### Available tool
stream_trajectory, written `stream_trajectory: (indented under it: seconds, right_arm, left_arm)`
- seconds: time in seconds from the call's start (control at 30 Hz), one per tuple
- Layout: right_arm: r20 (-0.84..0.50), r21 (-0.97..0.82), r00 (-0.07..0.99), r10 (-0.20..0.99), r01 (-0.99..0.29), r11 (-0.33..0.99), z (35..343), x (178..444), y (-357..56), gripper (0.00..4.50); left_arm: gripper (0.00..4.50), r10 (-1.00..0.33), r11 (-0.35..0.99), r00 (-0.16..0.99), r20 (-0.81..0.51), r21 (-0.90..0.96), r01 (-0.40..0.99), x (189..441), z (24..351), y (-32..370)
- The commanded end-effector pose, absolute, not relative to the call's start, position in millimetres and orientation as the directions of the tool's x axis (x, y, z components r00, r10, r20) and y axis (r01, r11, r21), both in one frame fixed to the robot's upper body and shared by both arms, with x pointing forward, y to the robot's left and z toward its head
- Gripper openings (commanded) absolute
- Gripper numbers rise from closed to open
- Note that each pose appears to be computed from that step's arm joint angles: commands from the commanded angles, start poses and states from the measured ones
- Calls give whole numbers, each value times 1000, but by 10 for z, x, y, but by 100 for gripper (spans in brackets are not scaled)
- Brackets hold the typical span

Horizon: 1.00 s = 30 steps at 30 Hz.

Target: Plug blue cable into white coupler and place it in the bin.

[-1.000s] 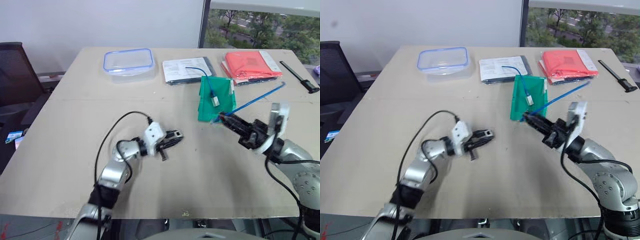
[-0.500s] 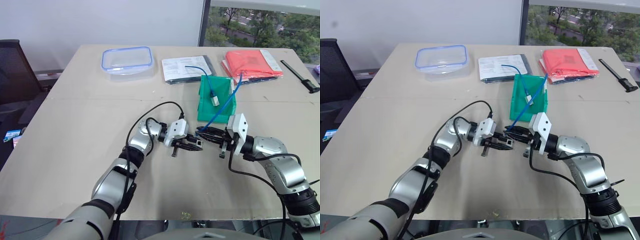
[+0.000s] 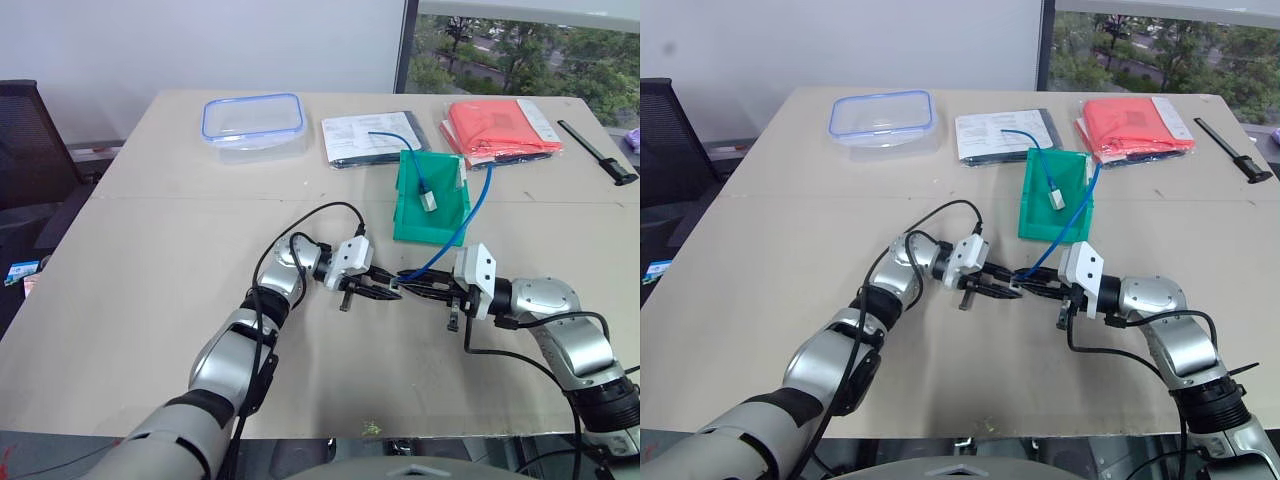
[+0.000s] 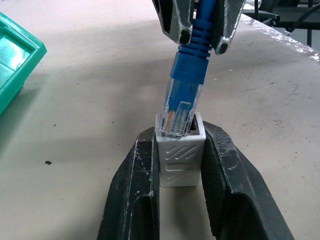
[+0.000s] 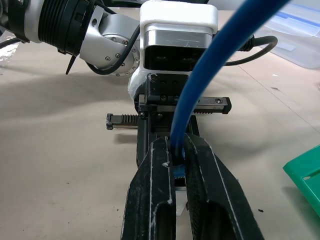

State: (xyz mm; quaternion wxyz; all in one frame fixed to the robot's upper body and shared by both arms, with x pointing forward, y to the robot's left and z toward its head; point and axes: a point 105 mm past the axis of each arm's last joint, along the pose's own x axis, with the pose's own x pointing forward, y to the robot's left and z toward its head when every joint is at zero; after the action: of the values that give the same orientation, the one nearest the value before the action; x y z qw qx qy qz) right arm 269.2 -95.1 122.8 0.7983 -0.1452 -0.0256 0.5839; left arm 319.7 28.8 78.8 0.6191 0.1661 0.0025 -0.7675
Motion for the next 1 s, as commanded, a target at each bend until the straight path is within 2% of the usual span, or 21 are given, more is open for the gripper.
stream_trajectory:
  seconds: [0.03,0.7,1.0]
  right_arm:
    - [-135,-279,313,940,-922,268,1284,2664,-981,0]
    - [-158,-210,296,942,-942,261,1284,2599,-971,0]
    - [-199,-231,341,919,-927,294,1199,2730,-931,0]
  left_arm:
    - [54,-944,-246,-184,-273,213,946,3203,797,292]
    - [54,-945,-246,-189,-267,199,949,3180,760,273]
    - [54,-944,-257,-200,-263,206,944,3159,760,230]
